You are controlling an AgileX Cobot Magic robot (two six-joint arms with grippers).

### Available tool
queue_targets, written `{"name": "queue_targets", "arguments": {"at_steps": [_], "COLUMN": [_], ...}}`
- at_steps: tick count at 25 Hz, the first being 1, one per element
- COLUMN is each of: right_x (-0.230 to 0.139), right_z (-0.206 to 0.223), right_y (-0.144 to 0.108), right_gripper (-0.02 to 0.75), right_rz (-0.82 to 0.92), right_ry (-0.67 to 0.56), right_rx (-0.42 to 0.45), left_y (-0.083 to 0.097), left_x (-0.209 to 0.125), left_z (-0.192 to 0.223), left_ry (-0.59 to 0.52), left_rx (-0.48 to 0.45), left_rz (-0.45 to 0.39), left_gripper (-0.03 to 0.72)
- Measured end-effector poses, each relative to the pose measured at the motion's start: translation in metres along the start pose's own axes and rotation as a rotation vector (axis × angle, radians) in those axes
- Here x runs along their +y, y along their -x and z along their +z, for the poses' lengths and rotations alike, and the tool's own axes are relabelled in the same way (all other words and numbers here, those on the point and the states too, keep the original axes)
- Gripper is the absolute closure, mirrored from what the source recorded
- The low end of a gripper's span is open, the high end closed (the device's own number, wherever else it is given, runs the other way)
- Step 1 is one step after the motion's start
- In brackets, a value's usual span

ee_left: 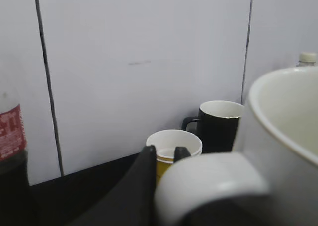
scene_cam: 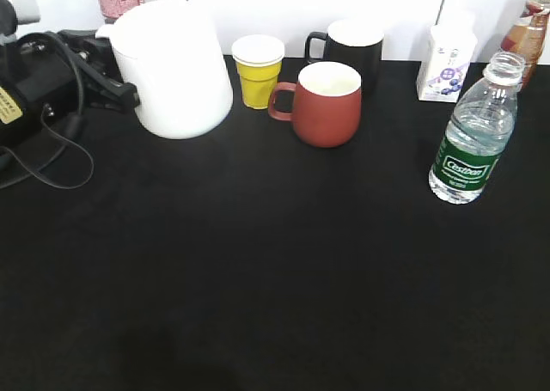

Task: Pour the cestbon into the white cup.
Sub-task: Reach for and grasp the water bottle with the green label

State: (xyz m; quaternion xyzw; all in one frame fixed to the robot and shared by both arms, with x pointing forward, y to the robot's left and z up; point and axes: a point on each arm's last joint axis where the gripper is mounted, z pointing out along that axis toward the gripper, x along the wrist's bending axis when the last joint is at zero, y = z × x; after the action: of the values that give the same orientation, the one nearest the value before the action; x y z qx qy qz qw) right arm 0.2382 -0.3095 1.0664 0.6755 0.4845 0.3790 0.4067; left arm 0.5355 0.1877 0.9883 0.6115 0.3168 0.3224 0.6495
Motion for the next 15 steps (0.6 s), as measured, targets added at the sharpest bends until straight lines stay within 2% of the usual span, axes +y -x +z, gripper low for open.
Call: {"name": "queue_targets", "arguments": {"at_steps": [2,4,6,8,9,11,15], "right_x": [0.037,0.071,0.093,0.087,0.071,0.048,0.008], "right_z": [0.014,0.041,0.082,0.133,0.161,0.184,0.211], "right_y": [-0.013,-0.026,-0.038,-0.046,-0.048,-0.051,-0.063], "right_gripper": [0.146,0.146,0.146,0.146,0.146,0.146,0.146], "right_rz": [-0.070,-0.107,-0.119,-0.133,-0.148,-0.173,-0.223], "right_ry": [0.220,0.383,0.439,0.394,0.333,0.289,0.145], "right_rx": [0.074,0.124,0.161,0.183,0.191,0.240,0.402], "left_y": [0.000,0.000,0.000,0.000,0.000,0.000,0.000], "left_x": [-0.001,-0.001,-0.001,-0.001,-0.001,-0.002,-0.002], "left_z": [0.000,0.000,0.000,0.000,0.000,0.000,0.000], "left_ry": [-0.006,-0.011,-0.012,-0.013,-0.014,-0.018,-0.017], "left_rx": [0.000,0.002,0.002,0.002,0.003,0.004,0.002], "left_rz": [-0.001,-0.003,-0.002,-0.002,-0.002,-0.003,-0.002], "left_gripper": [0.617,0.617,0.617,0.617,0.617,0.617,0.617]}}
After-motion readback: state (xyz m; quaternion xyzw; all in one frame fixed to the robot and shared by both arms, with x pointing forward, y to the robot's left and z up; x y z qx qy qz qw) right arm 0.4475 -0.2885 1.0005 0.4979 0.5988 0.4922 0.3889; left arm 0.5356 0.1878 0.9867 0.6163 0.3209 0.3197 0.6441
